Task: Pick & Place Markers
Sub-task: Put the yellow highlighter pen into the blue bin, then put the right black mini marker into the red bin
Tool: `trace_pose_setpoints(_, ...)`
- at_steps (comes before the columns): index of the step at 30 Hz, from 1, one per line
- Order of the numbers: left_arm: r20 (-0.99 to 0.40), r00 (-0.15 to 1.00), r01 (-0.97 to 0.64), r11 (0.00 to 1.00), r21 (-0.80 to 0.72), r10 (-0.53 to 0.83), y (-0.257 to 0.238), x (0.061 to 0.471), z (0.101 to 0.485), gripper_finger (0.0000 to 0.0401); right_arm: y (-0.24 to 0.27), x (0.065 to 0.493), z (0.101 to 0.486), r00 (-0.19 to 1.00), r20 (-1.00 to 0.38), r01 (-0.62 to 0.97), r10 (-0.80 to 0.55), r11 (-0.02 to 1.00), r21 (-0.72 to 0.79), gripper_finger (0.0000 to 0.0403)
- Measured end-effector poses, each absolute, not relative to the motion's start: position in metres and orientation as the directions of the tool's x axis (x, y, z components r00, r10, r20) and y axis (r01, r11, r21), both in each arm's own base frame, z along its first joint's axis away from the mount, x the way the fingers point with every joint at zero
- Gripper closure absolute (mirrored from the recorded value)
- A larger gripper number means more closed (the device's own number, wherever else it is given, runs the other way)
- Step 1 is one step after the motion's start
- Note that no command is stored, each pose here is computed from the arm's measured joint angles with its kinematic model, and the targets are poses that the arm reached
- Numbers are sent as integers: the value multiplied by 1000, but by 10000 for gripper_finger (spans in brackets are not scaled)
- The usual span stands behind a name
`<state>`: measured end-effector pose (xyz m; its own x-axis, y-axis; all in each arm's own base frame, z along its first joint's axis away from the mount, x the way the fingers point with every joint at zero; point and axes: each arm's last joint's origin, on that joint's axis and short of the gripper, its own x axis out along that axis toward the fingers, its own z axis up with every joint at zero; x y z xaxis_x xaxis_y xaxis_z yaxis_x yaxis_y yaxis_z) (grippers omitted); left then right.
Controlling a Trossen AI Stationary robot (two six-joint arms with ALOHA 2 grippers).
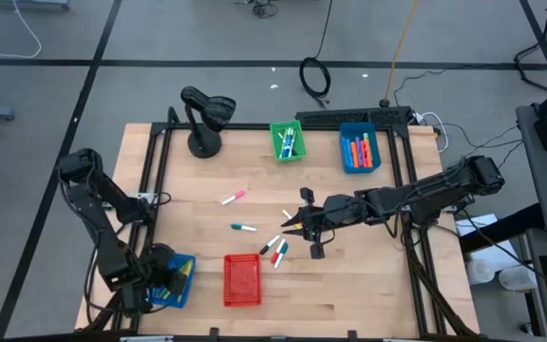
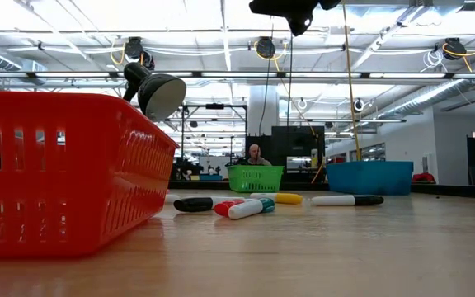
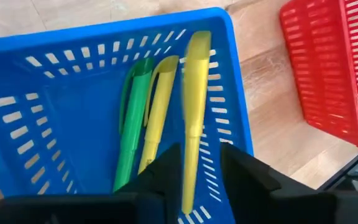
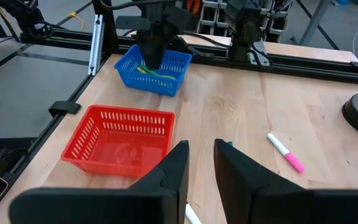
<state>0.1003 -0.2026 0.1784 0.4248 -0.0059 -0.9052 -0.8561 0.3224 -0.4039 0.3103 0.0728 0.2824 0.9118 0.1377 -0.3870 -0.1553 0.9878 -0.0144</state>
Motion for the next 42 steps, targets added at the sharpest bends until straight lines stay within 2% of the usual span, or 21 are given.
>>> trace_pose_setpoints(5,-898,439,-834,365,-413,-14,-200,100,183,271,73,310,282,912,-387,-155,138,988,-14,343)
trace_pose_setpoints(8,-855,518,-768,437,-468,-6,-194,99,194,269,73,310,282,912,-387,-155,138,988,-14,344)
trace_pose_setpoints(10,-792,610,-674,526,-518,1,-187,99,206,268,73,310,282,912,-387,-155,137,988,-14,344)
trace_pose_setpoints(13,-654,756,-460,723,-516,14,-175,100,231,268,73,310,282,912,-387,-156,137,988,-16,344)
trace_pose_setpoints(16,-514,858,-201,922,-332,2,-161,98,264,268,73,310,282,911,-389,-156,137,988,-18,344)
trace_pose_setpoints(18,-442,897,-90,973,-213,-13,-150,94,285,268,73,310,281,904,-405,-158,137,987,-18,344)
trace_pose_setpoints(22,-234,969,-103,990,-98,77,-135,90,311,267,72,307,274,873,-469,-162,133,986,-23,344)
trace_pose_setpoints(24,-197,976,-105,994,-29,97,-129,91,317,267,72,305,272,858,-497,-163,130,986,-24,344)
trace_pose_setpoints(27,-190,980,-51,998,24,54,-124,97,317,267,71,304,269,841,-526,-152,127,988,-5,344)
trace_pose_setpoints(29,-178,983,43,999,16,-39,-124,104,313,267,71,304,269,840,-527,-148,127,989,2,344)
trace_pose_setpoints(31,-127,969,215,977,7,-212,-127,113,308,267,71,304,269,841,-527,-151,127,989,-3,344)
trace_pose_setpoints(33,-46,919,394,918,48,-392,-129,123,297,267,71,304,269,841,-527,-150,125,989,-5,344)
trace_pose_setpoints(35,1,866,497,862,103,-499,-127,129,279,267,71,304,269,841,-526,-150,125,989,-5,344)
trace_pose_setpoints(37,22,881,468,878,102,-473,-119,134,264,267,71,304,269,841,-527,-151,126,989,-5,344)
trace_pose_setpoints(40,-11,963,271,962,45,-270,-96,138,242,267,71,304,269,841,-527,-151,126,989,-5,344)
trace_pose_setpoints(42,3,977,214,977,20,-214,-82,133,240,267,71,304,269,841,-527,-151,125,989,-5,344)
